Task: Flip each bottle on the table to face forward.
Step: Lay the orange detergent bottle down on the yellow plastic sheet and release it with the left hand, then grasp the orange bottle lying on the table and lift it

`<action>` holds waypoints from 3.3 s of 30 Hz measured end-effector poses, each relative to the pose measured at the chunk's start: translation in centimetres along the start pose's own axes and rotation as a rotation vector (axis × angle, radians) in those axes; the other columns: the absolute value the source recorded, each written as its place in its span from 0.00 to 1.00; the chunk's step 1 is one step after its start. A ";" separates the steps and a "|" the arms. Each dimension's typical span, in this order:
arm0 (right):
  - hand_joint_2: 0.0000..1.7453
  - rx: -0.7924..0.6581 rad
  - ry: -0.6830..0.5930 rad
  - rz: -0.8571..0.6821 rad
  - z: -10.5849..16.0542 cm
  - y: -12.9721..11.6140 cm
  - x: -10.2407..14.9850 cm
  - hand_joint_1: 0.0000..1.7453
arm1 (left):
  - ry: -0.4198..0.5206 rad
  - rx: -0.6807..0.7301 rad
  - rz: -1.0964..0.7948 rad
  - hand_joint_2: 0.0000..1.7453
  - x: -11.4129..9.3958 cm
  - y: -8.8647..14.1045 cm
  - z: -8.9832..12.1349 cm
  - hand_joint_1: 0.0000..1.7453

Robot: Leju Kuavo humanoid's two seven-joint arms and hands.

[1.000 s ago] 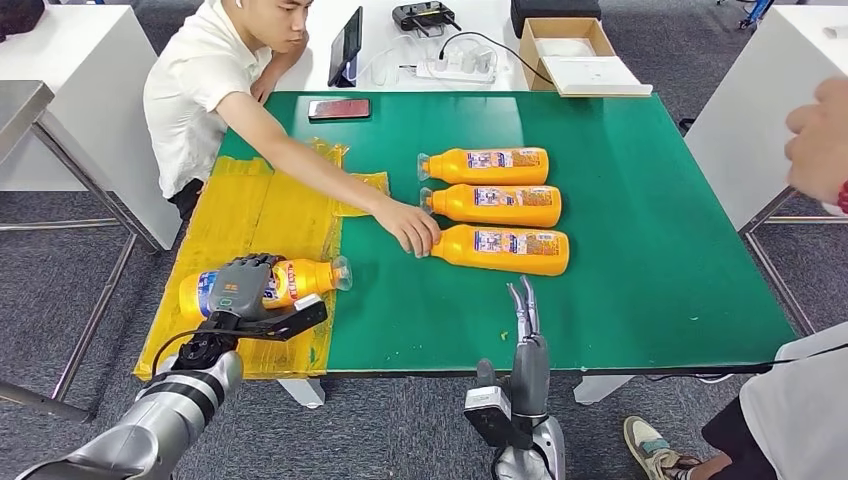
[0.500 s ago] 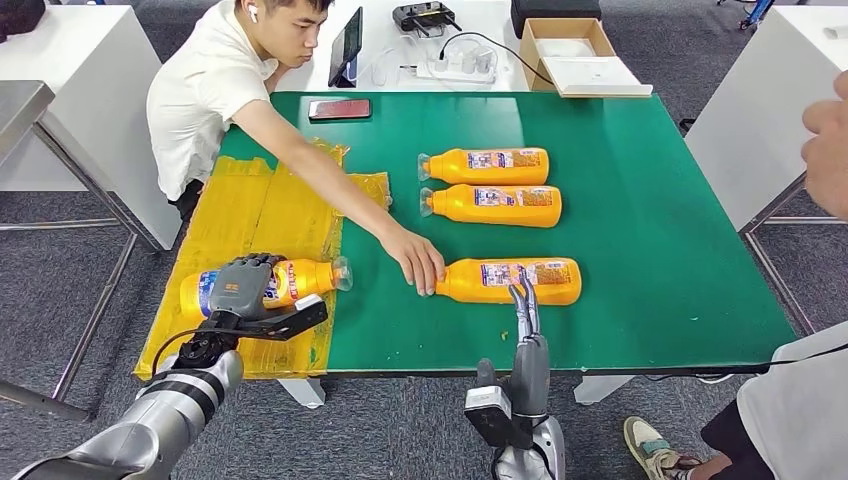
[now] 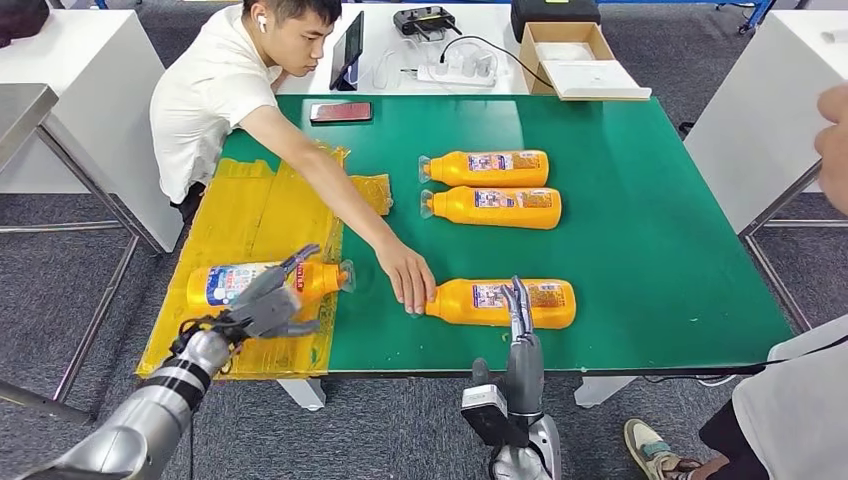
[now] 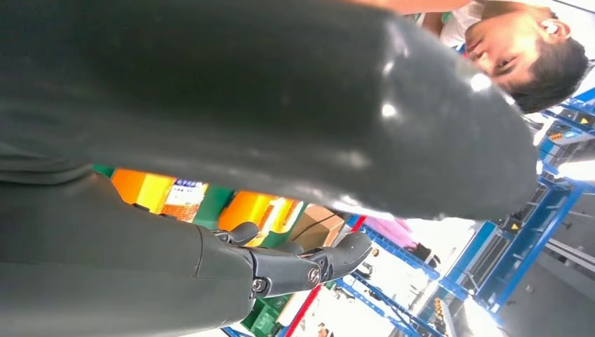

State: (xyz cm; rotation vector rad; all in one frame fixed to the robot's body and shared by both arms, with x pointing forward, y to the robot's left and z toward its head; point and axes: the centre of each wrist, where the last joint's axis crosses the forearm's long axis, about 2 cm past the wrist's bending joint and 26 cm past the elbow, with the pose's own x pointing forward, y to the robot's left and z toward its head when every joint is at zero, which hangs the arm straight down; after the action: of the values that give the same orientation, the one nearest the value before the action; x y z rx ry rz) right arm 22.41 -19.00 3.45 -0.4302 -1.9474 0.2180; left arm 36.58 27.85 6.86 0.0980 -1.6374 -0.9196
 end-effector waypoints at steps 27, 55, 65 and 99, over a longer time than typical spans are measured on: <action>0.00 0.040 0.001 0.016 0.7 -0.4 -0.6 0.00 | -0.297 0.414 0.073 1.00 2.8 2.3 6.0 0.00; 1.00 0.163 -0.004 0.896 -2.2 -12.5 -7.1 0.00 | -0.497 0.839 0.374 1.00 11.4 -2.1 6.7 0.00; 1.00 0.184 0.059 0.907 -4.6 -11.6 -7.7 0.00 | -0.503 0.818 0.398 1.00 12.1 -2.9 6.2 0.00; 1.00 0.470 0.402 0.771 -10.2 -7.9 -8.5 0.00 | -0.445 0.611 0.587 1.00 12.8 -4.1 4.0 0.00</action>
State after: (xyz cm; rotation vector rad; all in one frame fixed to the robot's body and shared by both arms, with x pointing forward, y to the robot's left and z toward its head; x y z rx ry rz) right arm 33.25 -30.03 3.06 -0.8182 -1.2080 0.9807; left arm 27.64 20.33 14.66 -0.1775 -2.1514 0.0337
